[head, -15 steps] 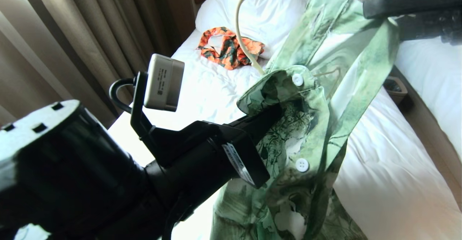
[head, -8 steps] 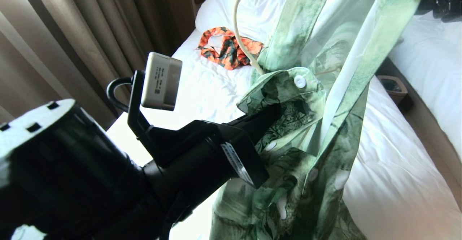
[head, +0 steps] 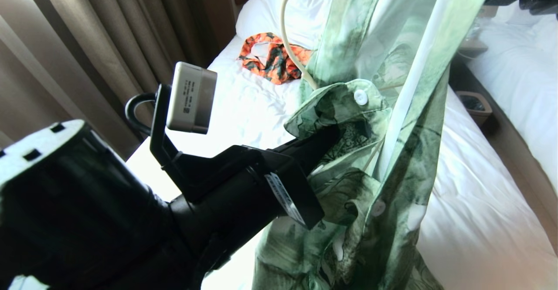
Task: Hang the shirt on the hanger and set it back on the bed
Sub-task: Hook the other side of the shirt onto the hanger
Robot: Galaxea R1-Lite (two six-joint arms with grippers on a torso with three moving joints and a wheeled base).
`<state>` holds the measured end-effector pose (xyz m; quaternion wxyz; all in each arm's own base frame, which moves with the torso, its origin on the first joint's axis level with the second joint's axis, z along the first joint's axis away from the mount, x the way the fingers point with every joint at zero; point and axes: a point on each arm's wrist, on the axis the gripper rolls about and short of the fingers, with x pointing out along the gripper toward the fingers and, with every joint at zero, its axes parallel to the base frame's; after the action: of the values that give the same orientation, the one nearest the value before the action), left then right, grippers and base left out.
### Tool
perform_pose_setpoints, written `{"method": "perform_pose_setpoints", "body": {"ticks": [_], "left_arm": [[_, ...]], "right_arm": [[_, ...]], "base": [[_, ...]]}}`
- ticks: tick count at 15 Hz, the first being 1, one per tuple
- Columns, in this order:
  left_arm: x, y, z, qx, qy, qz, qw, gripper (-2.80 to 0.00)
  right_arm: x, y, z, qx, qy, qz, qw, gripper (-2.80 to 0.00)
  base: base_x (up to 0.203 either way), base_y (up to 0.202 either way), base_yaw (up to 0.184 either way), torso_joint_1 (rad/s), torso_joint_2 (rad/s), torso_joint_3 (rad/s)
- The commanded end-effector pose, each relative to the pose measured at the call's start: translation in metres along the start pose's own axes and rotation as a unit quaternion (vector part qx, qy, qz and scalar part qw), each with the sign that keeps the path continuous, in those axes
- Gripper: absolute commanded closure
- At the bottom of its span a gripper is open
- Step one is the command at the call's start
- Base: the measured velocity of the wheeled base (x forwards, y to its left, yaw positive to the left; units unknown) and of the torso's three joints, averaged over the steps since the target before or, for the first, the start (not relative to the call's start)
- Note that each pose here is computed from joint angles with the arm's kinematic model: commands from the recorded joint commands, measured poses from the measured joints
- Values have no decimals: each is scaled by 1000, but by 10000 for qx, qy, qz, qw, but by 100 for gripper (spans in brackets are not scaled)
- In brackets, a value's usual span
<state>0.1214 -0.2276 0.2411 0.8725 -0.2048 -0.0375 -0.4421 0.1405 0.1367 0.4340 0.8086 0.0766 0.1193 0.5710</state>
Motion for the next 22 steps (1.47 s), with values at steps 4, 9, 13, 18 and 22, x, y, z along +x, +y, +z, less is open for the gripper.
{"method": "perform_pose_setpoints", "body": {"ticks": [4,9,13,18,22], "left_arm": [[0,0,0,0,-22,5,10000,0],[0,0,0,-2,-18,-1,10000,0],[-1,-1,2,-12,-45,-24,10000,0],[-2,-2,3,-18,-69,-37,10000,0],[-1,-1,2,-14,-53,-33,10000,0]], "right_arm": [[-6,-8,-22,-711,972,-1667,9786,-280],[-1,-14,-32,-1118,1544,-2071,9596,-280],[14,-17,-37,-1223,1751,-2202,9518,-231],[33,-17,-44,-1443,2004,-2688,9310,0],[42,-14,-48,-1540,2084,-2810,9241,0]], "base": [[0,0,0,0,0,0],[0,0,0,0,0,0],[0,0,0,0,0,0],[0,0,0,0,0,0],[0,0,0,0,0,0]]}}
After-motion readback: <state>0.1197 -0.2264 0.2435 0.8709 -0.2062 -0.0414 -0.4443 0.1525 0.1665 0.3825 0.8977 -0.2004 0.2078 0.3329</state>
